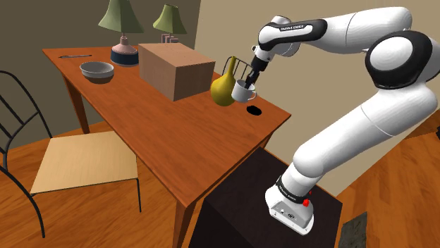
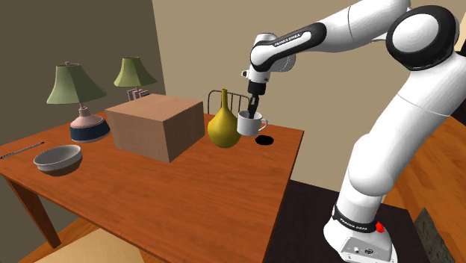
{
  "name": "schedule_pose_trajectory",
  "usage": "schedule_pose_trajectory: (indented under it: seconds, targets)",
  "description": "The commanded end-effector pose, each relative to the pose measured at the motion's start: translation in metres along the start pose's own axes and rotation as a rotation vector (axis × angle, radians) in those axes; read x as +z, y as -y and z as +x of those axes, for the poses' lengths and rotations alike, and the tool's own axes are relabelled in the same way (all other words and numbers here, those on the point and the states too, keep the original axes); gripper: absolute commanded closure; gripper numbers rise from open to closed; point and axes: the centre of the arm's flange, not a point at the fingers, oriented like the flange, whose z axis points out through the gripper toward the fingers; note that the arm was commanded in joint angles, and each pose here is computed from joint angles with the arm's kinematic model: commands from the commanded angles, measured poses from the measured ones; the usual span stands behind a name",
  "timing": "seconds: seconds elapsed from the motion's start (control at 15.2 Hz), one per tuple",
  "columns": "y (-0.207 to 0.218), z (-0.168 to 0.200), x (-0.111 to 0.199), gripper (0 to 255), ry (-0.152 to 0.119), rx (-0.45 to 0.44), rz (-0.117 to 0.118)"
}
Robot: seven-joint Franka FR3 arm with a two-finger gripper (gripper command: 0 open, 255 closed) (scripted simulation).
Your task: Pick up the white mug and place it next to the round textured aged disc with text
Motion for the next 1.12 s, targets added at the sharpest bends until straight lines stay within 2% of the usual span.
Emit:
schedule_pose_trajectory:
  seconds: [0.0, 1.06]
  targets:
    - [-0.003, -0.002, 0.010, 255, 0.000, -0.001, 0.000]
    - [-0.009, -0.013, 0.093, 255, 0.000, -0.001, 0.000]
